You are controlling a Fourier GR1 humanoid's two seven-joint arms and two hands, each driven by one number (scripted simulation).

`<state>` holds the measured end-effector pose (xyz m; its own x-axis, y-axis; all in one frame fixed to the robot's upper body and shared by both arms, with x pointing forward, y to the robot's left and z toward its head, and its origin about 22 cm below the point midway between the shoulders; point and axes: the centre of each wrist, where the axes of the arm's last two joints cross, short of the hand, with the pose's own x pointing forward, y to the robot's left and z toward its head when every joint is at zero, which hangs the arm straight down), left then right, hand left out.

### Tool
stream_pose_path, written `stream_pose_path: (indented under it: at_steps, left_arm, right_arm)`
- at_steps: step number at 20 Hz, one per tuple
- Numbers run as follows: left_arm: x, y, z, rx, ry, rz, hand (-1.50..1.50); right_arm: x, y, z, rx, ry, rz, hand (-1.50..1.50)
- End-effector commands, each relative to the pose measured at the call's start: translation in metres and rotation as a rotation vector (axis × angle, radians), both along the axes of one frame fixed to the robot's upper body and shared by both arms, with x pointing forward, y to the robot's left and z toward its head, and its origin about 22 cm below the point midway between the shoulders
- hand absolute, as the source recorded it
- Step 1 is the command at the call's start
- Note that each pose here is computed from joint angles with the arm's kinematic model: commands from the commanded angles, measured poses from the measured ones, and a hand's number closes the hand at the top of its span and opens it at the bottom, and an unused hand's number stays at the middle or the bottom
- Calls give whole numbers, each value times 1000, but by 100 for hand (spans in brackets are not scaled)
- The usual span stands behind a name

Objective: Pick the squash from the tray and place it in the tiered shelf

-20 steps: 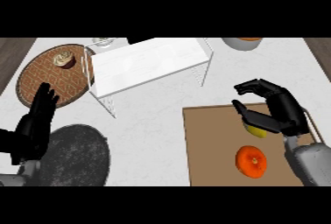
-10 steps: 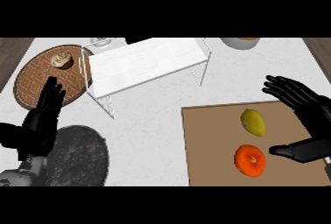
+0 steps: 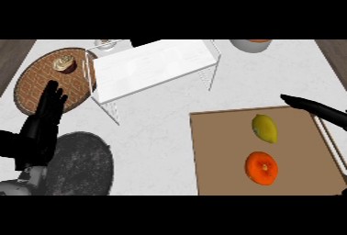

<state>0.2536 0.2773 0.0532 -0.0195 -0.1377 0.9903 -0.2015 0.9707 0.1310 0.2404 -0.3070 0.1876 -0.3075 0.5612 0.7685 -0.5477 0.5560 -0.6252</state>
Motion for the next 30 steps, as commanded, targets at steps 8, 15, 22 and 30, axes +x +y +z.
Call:
stream_pose_path:
  at_steps: [8,15,22,30]
  left_arm:
    - [-4,-3,-2,-3,2,-40,0]
    - [-10,-12,13,5,-11,-26,0]
    - [2,-15,7,-1,-3,-19,0]
    - [7,-3,4,1,-4,-2,0]
  right_arm:
    - [-50,74,9,-477,-59,-93,-150]
    - [-44,98,-7,-694,-113,-143,-150]
    - [-52,108,-38,-825,-93,-222,-150]
    - [-28,85,-60,-772,-81,-201,-150]
